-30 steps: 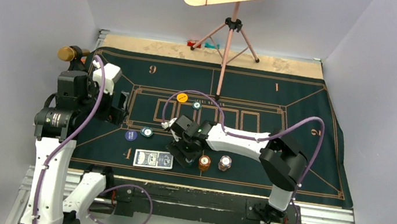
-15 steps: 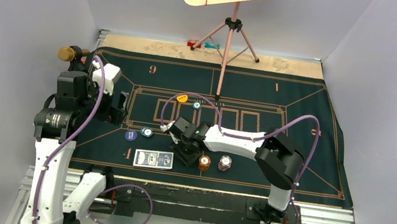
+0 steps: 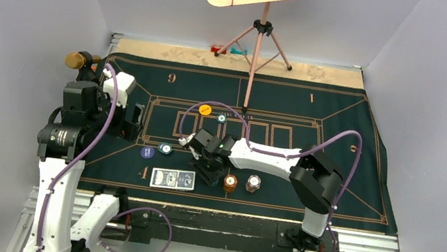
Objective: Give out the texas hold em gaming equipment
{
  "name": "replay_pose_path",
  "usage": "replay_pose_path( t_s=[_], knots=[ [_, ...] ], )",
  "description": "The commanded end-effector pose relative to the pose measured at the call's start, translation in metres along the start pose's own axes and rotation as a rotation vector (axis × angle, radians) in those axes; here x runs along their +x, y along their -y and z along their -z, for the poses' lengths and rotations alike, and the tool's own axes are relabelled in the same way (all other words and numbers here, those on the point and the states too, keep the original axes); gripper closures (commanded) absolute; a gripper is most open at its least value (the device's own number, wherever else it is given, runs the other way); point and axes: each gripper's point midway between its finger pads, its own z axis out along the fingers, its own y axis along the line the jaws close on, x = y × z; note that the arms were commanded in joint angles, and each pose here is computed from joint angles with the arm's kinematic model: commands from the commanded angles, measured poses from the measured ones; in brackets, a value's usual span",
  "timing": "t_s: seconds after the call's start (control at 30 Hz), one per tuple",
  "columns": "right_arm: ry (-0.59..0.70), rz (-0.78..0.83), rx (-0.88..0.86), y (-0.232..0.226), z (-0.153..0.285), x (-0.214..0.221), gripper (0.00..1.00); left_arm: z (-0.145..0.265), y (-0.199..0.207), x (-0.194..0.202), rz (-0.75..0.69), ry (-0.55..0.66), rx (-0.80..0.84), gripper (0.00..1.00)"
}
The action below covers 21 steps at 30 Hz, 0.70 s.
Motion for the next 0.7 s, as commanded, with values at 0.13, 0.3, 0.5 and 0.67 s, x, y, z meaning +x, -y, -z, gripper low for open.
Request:
replay_pose_path(
  t_s=[0.13, 0.3, 0.5, 0.67],
  knots=[
    [0.249, -0.189, 0.032, 0.042, 0.071, -0.063, 0.95, 0.003, -0.002, -0.006, -0.02, 0.023, -0.008, 0.0],
    [0.318, -0.505, 0.157, 0.135, 0.091, -0.055, 0.99, 0.001, -0.002, -0.008, -0.017, 0.021, -0.002, 0.0],
    [0.308, -0.851, 0.365, 0.237, 0.093, 0.003, 1.0, 0.001, -0.001, -0.008, -0.019, 0.019, 0.006, 0.0],
    [0.246, -0.967, 0.41, 0.261, 0.074, 0.041, 1.0, 0.001, -0.001, -0.008, -0.025, 0.017, 0.008, 0.0]
  ],
)
